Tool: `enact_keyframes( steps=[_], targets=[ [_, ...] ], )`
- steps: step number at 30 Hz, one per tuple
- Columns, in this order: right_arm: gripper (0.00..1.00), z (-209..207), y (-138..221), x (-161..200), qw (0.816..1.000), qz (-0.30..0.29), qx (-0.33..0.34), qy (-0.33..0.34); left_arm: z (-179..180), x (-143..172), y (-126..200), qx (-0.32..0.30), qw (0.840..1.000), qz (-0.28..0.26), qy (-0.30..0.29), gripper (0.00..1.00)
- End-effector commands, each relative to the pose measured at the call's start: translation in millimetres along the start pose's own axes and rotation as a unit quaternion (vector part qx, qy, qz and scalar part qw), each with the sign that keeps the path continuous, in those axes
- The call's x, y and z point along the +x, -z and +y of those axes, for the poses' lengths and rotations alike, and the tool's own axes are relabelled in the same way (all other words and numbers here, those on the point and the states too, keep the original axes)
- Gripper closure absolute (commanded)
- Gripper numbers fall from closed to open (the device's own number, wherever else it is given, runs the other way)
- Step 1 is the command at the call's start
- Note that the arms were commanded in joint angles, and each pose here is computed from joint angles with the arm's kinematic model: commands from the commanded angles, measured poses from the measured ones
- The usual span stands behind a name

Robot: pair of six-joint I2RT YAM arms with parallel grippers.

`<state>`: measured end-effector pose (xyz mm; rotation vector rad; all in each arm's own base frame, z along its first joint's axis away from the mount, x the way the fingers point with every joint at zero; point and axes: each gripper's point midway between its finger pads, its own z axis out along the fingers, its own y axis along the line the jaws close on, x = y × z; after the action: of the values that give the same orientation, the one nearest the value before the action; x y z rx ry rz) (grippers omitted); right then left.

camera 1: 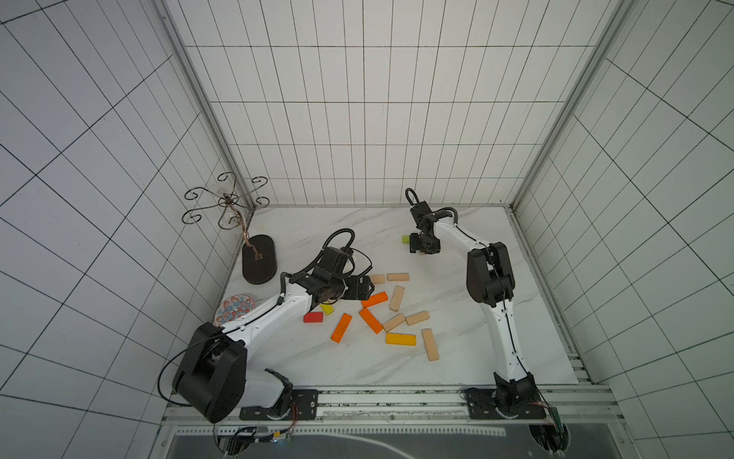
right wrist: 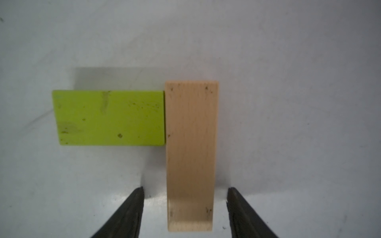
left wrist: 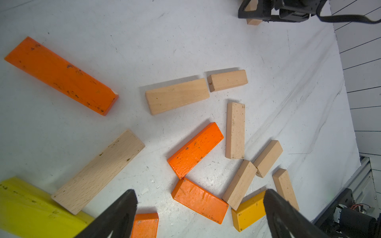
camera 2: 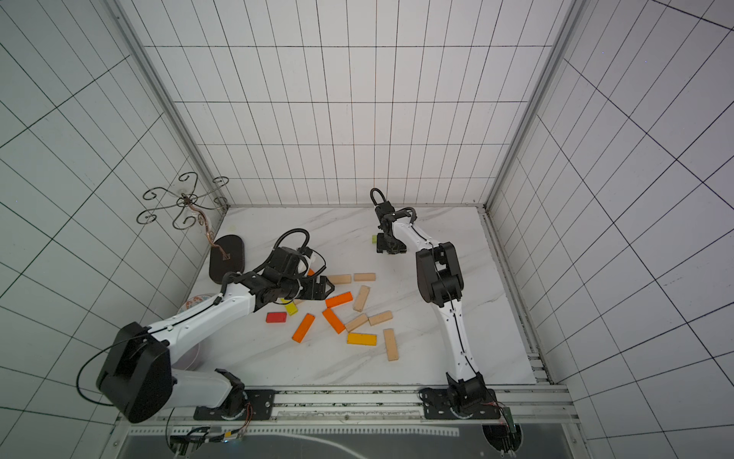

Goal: Assemble a giraffe with building blocks
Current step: Assemble the building block at the center of the board.

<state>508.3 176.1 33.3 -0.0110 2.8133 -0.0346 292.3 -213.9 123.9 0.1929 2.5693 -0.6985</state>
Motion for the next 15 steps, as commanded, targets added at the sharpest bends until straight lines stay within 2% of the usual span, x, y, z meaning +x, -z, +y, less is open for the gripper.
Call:
enact_keyframes(
  steps=[1,8,15],
  targets=[
    [0.3,7.1,37.4,-32.0,0.999,-0.037,-0.011,-0.004,-5.0,-7.2,9.7,0.007,1.0,-0.015,-0.007,0.04],
    [0.27,6.5,111.3,-53.3,0.995,-0.094,-0.029,-0.015,-9.4,-10.2,36.7,0.004,0.999,-0.035,-0.009,0.04],
    [0.31,1.4,178.1,-30.5,0.989,-0.141,-0.042,0.016,-9.0,-6.1,66.0,-0.005,0.998,-0.058,-0.004,0.04]
  ],
)
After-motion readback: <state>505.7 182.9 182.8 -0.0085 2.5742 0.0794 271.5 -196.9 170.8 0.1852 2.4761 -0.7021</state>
